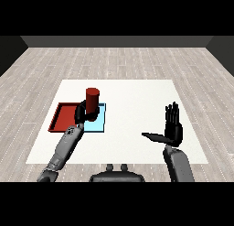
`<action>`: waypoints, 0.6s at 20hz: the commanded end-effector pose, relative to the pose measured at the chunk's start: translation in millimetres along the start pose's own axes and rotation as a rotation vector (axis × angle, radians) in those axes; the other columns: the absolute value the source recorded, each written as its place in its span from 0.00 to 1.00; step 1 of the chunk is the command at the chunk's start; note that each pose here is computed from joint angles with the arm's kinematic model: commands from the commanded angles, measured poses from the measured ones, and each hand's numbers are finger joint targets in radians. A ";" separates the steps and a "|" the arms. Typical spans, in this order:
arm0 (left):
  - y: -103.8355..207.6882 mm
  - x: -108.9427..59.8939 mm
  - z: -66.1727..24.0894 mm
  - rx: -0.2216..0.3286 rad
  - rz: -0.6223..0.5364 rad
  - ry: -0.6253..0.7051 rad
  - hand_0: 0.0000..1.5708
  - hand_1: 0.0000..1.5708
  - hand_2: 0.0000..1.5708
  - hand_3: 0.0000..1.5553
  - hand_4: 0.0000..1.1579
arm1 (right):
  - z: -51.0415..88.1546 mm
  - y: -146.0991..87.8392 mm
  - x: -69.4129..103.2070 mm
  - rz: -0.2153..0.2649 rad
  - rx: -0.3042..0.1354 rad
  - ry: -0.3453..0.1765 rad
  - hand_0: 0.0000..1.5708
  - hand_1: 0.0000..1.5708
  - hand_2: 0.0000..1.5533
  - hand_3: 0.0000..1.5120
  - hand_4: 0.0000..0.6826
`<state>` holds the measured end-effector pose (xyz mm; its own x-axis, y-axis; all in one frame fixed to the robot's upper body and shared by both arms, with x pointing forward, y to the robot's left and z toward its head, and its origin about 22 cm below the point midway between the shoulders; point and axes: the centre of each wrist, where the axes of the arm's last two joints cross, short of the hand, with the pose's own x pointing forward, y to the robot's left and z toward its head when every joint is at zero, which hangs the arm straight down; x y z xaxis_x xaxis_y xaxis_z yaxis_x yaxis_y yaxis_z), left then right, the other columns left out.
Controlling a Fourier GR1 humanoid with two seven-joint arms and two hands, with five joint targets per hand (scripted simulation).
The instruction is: Pick the red can and put it in the red box
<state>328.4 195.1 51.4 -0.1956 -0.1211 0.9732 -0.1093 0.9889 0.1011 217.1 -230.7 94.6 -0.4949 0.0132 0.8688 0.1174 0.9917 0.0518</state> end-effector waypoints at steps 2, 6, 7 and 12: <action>70.3 -3.6 -27.1 0.117 -0.180 0.069 1.00 1.00 1.00 0.95 0.97 | 3.2 -28.7 -4.6 0.057 -0.035 0.030 0.00 0.00 0.00 0.00 0.00; 129.3 -17.5 -30.7 0.233 -0.298 0.161 1.00 1.00 1.00 0.96 0.98 | -1.7 -27.4 -8.0 0.059 -0.052 0.034 0.00 0.00 0.00 0.00 0.00; 118.0 -47.9 -14.9 0.253 -0.331 0.185 1.00 1.00 0.99 0.95 0.98 | 15.6 -23.3 -30.5 0.042 -0.054 0.065 0.00 0.00 0.00 0.00 0.00; 198.2 -39.5 -25.7 0.335 -0.456 0.268 1.00 1.00 1.00 0.96 0.94 | 13.9 -18.8 -20.4 0.005 -0.019 0.038 0.00 0.00 0.00 0.00 0.00</action>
<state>345.5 349.3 36.5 0.1054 -0.4163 0.9031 -0.3839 0.8207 0.4232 218.3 -252.5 72.4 -0.4535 0.0357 0.8905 0.1543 0.9873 0.0389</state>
